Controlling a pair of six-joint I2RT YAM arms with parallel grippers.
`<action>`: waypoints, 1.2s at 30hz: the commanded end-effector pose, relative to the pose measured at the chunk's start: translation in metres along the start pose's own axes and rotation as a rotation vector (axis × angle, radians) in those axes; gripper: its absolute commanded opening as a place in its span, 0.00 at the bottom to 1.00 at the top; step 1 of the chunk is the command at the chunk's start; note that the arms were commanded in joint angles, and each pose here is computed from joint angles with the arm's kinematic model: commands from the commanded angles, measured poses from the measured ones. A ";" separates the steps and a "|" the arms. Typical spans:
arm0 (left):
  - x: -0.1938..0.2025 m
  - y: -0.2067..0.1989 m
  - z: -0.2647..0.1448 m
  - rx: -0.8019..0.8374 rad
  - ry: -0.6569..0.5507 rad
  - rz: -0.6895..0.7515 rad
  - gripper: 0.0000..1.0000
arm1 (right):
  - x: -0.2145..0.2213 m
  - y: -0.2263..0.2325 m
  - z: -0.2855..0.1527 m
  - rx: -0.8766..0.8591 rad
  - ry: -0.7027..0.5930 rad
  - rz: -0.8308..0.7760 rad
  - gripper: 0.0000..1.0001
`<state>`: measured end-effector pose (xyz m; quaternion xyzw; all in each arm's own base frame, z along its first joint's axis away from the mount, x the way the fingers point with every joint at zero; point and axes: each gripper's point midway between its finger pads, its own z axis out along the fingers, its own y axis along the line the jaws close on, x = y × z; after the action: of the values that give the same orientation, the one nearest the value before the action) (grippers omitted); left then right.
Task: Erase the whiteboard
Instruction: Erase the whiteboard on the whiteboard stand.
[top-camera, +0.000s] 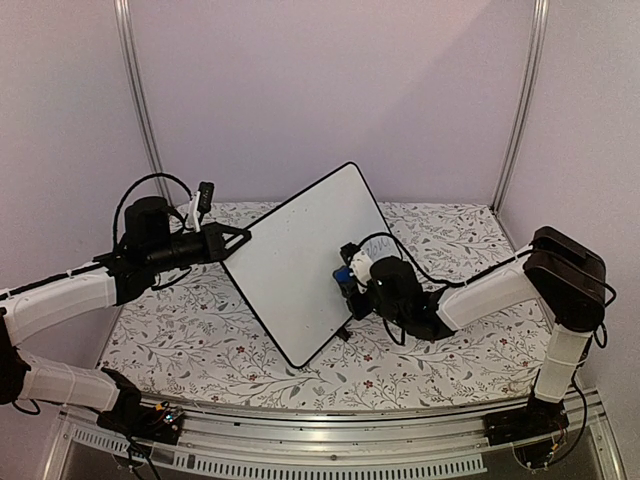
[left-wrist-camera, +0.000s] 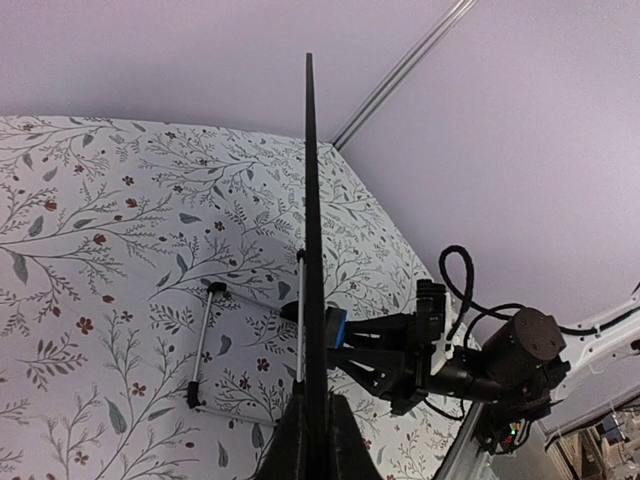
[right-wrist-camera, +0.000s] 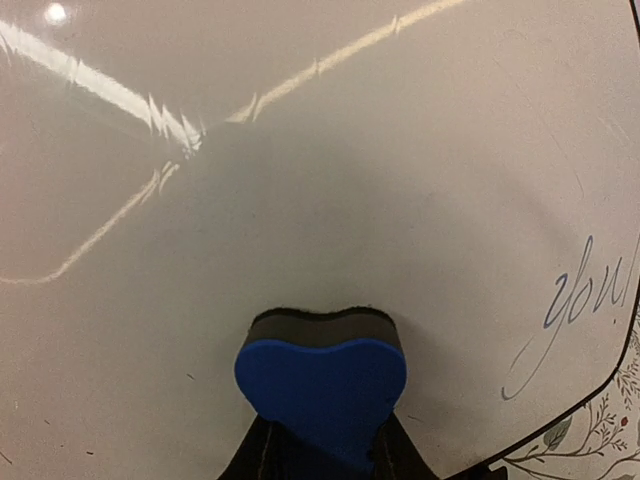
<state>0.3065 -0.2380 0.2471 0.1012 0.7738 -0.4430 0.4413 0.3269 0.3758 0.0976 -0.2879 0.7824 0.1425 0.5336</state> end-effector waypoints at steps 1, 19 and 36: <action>0.002 -0.040 0.000 0.162 0.037 0.077 0.00 | 0.006 0.018 0.003 -0.041 0.026 0.024 0.00; 0.004 -0.038 0.002 0.160 0.042 0.070 0.00 | 0.027 0.095 -0.024 -0.181 0.118 -0.090 0.00; 0.002 -0.040 0.000 0.169 0.040 0.071 0.00 | 0.037 0.100 -0.027 -0.110 0.124 -0.116 0.00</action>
<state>0.3031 -0.2420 0.2513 0.1200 0.7656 -0.4505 0.4433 0.2271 0.4499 0.0864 -0.3782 0.7693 0.1775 0.4833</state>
